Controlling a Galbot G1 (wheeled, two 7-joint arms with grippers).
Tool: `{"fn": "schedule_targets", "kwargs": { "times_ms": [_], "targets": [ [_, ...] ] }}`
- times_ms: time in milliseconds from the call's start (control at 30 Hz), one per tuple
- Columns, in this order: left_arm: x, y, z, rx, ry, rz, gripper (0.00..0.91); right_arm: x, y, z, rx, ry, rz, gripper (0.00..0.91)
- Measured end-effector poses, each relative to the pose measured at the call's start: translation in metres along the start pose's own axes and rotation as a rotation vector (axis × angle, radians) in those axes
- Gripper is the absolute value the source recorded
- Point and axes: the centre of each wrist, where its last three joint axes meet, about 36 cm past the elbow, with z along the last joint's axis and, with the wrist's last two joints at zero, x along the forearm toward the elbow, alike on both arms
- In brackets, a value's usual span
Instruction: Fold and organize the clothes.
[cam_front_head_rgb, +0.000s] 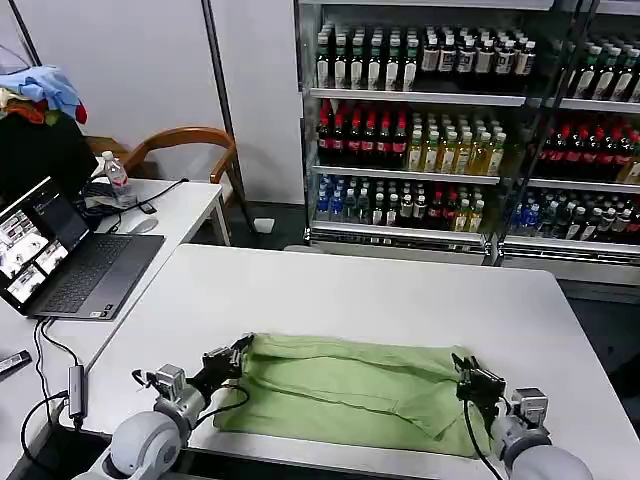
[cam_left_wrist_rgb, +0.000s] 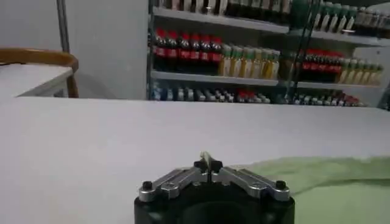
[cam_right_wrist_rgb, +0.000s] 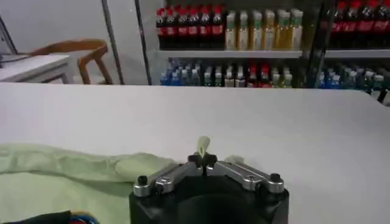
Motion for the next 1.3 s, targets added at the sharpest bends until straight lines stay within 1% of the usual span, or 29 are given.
{"fn": "schedule_targets", "kwargs": {
  "times_ms": [133,267,500,667,967,1300],
  "targets": [
    [0.002,0.000,0.002,-0.004,-0.001,0.001,0.040,0.003,-0.001,0.001,0.004,0.007,0.006,0.000],
    [0.003,0.005,0.001,-0.012,0.000,-0.010,0.050,0.004,0.000,0.003,0.004,0.012,0.008,0.000],
    [0.005,0.006,0.000,-0.005,0.003,-0.007,0.040,0.005,-0.001,0.005,0.006,0.020,0.018,0.000],
    [0.009,0.005,0.001,-0.005,0.014,0.000,0.050,0.006,0.000,0.007,0.008,0.028,0.018,0.000],
    [0.016,0.001,0.008,-0.004,0.038,0.004,0.050,0.005,0.006,0.012,0.010,0.034,0.011,0.000],
    [0.021,0.005,0.006,-0.017,0.036,-0.019,0.050,0.003,0.005,0.017,0.033,0.039,0.029,0.000]
  ]
}}
